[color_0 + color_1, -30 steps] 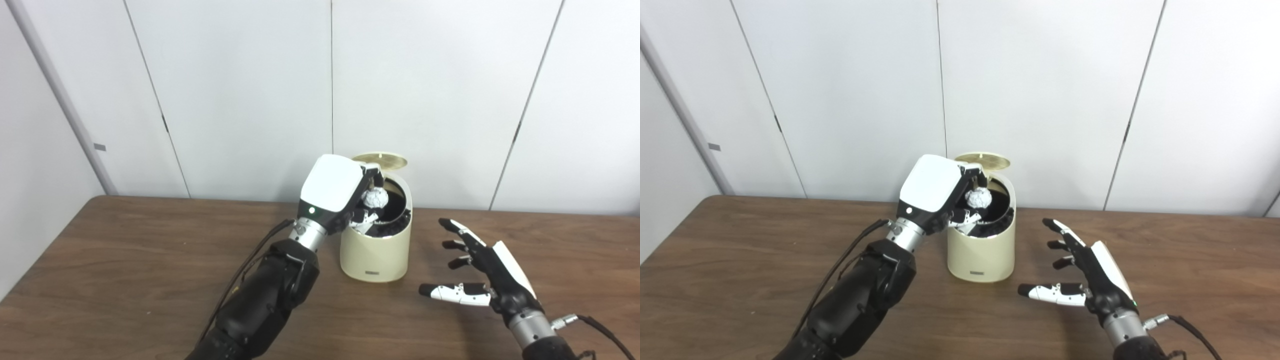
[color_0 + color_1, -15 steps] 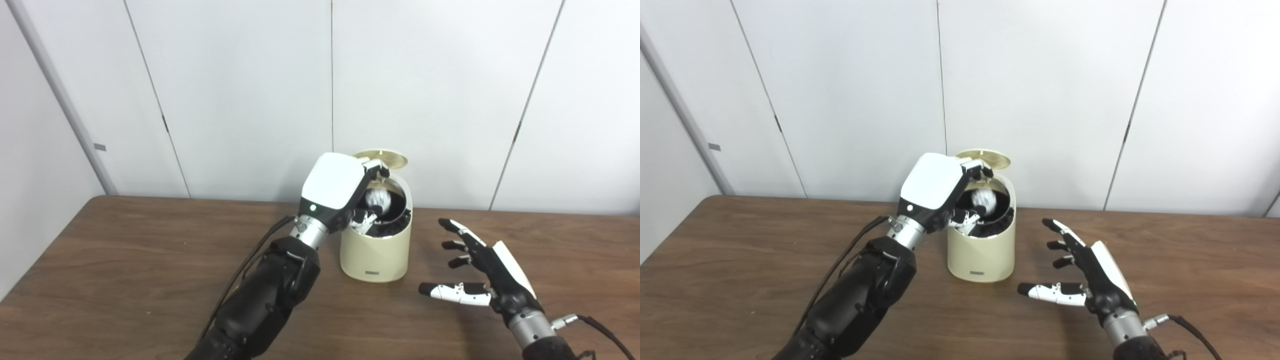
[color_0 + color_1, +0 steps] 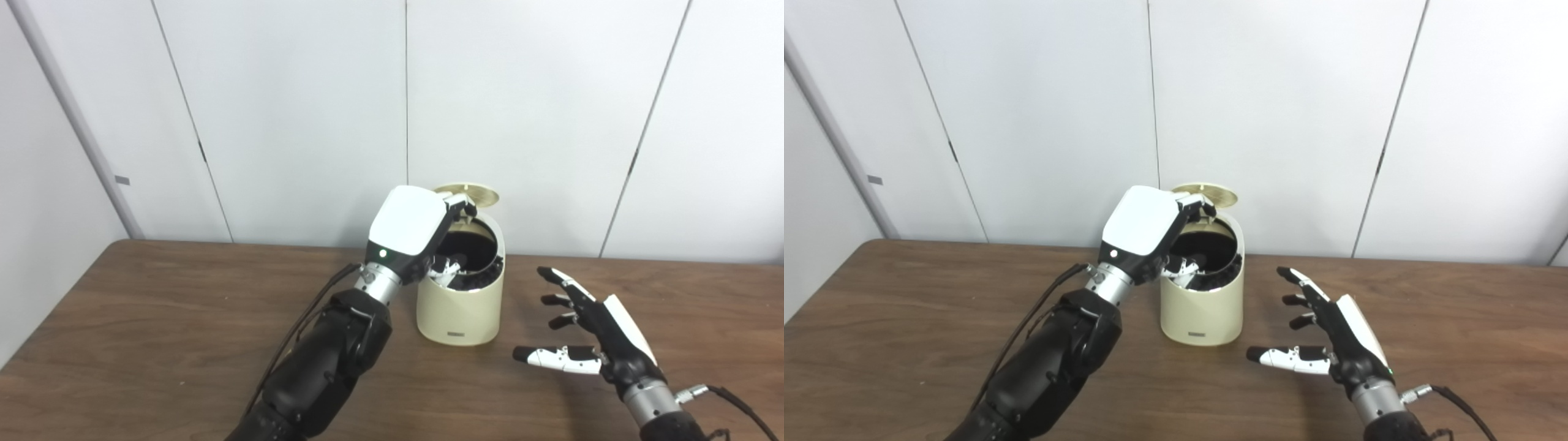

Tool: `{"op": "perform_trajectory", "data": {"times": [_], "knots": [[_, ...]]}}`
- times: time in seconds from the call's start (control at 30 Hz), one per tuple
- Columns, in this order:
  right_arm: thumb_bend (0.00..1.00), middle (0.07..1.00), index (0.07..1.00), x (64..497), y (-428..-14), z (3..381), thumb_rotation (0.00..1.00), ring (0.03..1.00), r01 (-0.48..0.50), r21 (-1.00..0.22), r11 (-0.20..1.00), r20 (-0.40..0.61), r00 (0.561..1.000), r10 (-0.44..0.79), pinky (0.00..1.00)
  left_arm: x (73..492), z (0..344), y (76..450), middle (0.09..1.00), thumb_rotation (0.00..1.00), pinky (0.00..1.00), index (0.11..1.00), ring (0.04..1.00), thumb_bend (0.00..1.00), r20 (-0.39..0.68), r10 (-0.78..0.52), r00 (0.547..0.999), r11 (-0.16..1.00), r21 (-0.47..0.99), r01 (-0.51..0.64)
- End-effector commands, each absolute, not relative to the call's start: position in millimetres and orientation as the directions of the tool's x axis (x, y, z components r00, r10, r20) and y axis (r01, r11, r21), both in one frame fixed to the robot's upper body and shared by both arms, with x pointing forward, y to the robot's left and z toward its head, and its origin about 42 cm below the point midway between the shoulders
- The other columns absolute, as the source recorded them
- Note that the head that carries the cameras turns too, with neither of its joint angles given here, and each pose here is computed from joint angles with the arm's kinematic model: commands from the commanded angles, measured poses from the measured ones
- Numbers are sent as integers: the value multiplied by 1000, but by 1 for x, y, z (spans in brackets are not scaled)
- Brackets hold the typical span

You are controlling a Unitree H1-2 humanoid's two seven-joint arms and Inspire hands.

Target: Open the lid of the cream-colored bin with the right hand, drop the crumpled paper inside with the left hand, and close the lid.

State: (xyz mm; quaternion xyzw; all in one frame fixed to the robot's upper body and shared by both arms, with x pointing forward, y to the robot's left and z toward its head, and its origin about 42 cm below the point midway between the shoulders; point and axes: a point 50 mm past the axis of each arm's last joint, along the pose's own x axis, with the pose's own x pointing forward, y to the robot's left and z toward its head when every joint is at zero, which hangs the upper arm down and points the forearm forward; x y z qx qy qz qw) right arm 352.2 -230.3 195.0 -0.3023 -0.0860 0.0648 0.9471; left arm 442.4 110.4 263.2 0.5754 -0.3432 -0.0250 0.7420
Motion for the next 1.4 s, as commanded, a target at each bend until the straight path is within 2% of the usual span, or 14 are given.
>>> {"op": "perform_trajectory", "data": {"times": [0.0,0.03,0.07,0.1,0.23,0.33,0.5,0.53,0.63,0.73,0.87,1.0,1.2,1.37], "knots": [[719,916,883,354,-228,216,260,806,-22,-578,816,221,958,182,633,440,284,111,566,9,433,614,498,874,543,-428,723,413,829,-378],[718,914,883,354,-228,216,267,806,-18,-575,818,229,956,183,632,438,284,112,544,3,422,588,479,825,551,-419,721,463,813,-353],[718,913,882,354,-228,216,267,805,-14,-572,820,239,954,183,634,435,284,113,503,1,407,557,463,676,561,-409,719,508,795,-331],[719,911,881,355,-228,217,264,804,-10,-567,823,248,952,182,638,432,284,115,481,0,393,540,451,599,570,-398,719,549,776,-311],[717,898,878,360,-229,224,289,795,22,-568,822,287,942,173,632,417,284,126,461,0,347,517,419,520,620,-333,710,678,681,-277],[716,895,884,366,-230,232,321,800,31,-572,820,303,937,175,636,406,283,136,463,0,332,518,412,517,639,-267,722,762,598,-248],[737,898,882,378,-230,245,353,809,46,-571,820,325,929,174,668,390,276,154,481,0,400,515,492,520,654,-194,731,847,488,-212],[745,896,877,380,-230,249,340,811,51,-570,820,328,929,171,681,386,274,159,554,69,430,596,522,681,650,-178,739,862,465,-201],[743,889,873,387,-230,258,313,812,63,-576,815,354,918,179,684,376,267,171,635,110,447,677,558,779,633,-144,761,897,408,-169],[759,901,870,392,-231,265,341,811,70,-588,806,373,908,193,680,370,263,180,671,171,463,714,583,779,610,-130,782,918,372,-137],[760,995,875,397,-228,281,336,868,54,-587,808,393,891,226,725,360,255,195,721,228,538,754,652,763,565,-122,816,952,300,-65],[736,904,870,401,-223,303,401,873,99,-666,740,452,843,293,750,352,247,209,742,256,578,783,683,771,529,-114,841,961,274,-42],[715,872,856,404,-212,335,411,835,180,-720,670,523,775,354,713,344,229,224,752,240,595,774,696,765,484,-97,870,959,281,-49],[719,866,848,405,-201,351,442,834,202,-746,634,519,774,363,690,341,212,227,715,182,569,735,668,727,467,-80,881,957,284,-64]]}}
